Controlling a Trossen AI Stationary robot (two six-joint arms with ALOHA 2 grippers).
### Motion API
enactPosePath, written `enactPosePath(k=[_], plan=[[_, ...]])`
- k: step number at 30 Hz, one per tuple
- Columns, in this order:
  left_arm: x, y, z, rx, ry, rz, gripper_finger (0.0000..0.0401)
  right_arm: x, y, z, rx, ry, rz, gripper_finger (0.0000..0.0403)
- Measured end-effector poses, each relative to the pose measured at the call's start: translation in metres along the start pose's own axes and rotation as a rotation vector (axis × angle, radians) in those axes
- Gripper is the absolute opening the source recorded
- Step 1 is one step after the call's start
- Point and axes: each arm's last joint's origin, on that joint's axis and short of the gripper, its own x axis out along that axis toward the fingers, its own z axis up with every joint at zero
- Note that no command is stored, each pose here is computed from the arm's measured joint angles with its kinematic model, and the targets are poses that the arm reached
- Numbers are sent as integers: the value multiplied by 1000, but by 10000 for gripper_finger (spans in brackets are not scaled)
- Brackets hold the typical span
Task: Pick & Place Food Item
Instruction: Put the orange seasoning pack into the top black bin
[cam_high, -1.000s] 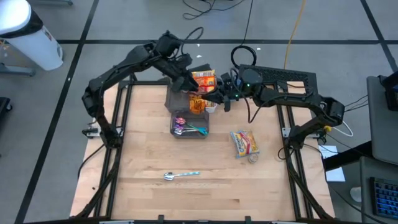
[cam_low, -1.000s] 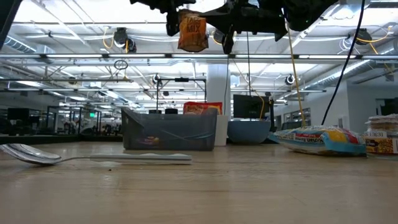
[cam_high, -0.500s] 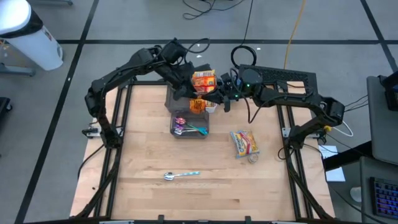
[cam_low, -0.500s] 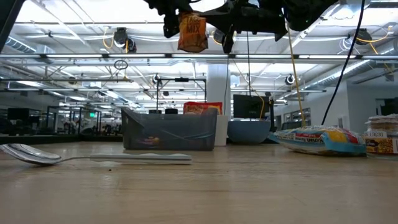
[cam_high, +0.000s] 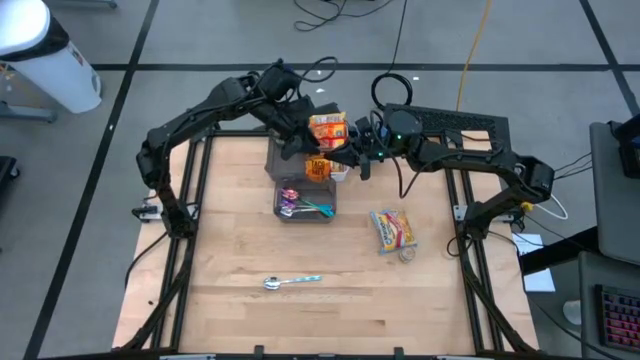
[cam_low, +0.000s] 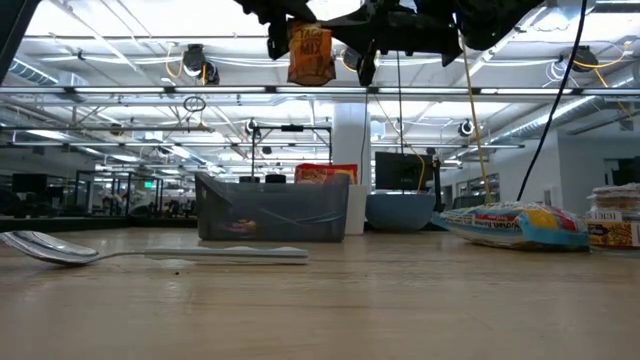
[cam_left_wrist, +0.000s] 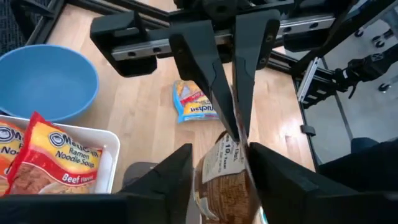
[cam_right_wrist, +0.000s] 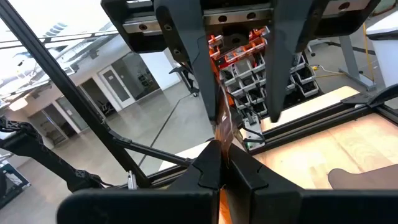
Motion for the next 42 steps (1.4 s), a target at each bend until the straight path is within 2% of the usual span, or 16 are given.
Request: enactPosePath(k=[12,19,25,29,37,42], plan=[[0,-2,0,42,-2,-53,10,0,0,0,-2,0,0,0],[1,-4,0,119,-2,-65,4,0,0,0,-2,1,2,0],[0,-3,0,135,-4,-57,4,0,0,0,5,1,2,7],[-3,3,-1,126,-10,-44,3,-2,-2,1,26,-1,1,41],[-16,16,-2,96,-28,-12,2,-11,-12,9,99,-20,-21,166],[-24,24,-10,71,15,-3,1,-18,-15,14,91,-36,-38,218]])
